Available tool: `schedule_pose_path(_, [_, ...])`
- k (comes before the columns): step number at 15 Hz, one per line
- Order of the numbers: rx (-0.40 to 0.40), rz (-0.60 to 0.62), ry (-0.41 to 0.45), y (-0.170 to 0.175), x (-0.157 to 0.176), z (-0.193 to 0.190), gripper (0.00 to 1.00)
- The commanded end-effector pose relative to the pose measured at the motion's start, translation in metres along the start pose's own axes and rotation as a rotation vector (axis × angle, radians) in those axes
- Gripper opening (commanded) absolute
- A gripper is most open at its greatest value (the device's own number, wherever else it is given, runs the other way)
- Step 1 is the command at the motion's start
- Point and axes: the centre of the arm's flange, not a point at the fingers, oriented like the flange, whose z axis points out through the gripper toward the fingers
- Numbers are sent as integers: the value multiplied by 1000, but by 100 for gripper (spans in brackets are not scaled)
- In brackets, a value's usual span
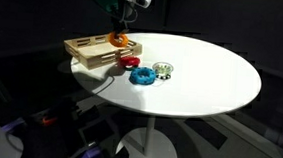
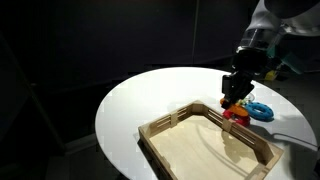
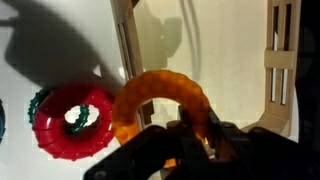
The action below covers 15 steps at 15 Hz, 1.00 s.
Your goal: Put the orange ring in the crate
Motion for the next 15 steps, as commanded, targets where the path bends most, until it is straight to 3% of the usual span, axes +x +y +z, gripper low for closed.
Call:
schedule_pose_path(1, [40, -13, -26, -23, 7, 7, 6])
schedule_pose_path(3, [37, -27, -42, -35, 6, 14, 7])
schedule_pose_path(4, [27, -40, -54, -39, 5, 18, 44])
schedule_pose_path(6, [13, -47, -74, -44, 3, 24, 51])
schedule_pose_path(12, [-41, -30, -115, -24, 4, 20, 98])
schedule_pose_path(15, [-113, -32, -99, -7, 8, 3, 100])
